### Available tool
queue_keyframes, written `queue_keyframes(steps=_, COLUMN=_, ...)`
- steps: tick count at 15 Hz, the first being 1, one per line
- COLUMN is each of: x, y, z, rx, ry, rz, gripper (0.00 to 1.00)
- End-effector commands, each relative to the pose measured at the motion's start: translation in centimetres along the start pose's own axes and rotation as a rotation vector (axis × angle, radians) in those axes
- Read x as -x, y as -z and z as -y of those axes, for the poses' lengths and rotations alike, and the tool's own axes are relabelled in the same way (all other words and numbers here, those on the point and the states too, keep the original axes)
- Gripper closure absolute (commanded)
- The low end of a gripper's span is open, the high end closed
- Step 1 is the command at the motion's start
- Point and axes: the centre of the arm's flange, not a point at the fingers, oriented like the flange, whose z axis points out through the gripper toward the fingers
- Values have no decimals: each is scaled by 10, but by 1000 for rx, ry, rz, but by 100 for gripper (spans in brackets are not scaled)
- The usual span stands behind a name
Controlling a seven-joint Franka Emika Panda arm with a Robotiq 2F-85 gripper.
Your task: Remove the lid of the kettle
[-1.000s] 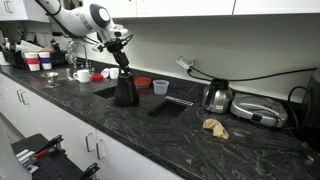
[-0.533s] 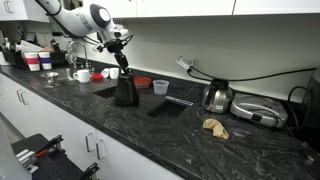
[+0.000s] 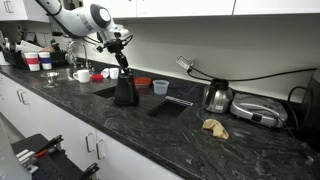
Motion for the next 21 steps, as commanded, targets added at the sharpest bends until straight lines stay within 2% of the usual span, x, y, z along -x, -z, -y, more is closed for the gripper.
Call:
queue_keyframes(steps=1, x=-3, y=0, z=-6, rx=14, ry=-37, rz=-18, gripper=83)
queue_keyframes(steps=7, x=-21, y=6, z=-25, rx=9, ry=-124, rz=-34, gripper=83)
queue_keyframes(steps=15, x=-19, y=24, z=-30, rx=-18, ry=-104, rz=-60, gripper=83)
queue_keyframes(steps=18, x=-4, y=39, z=-29, rx=-29, ry=-23, rz=-83, gripper=83)
queue_keyframes(steps=21, x=21, y=58, z=-27, rx=-72, ry=113, rz=-73, gripper=83)
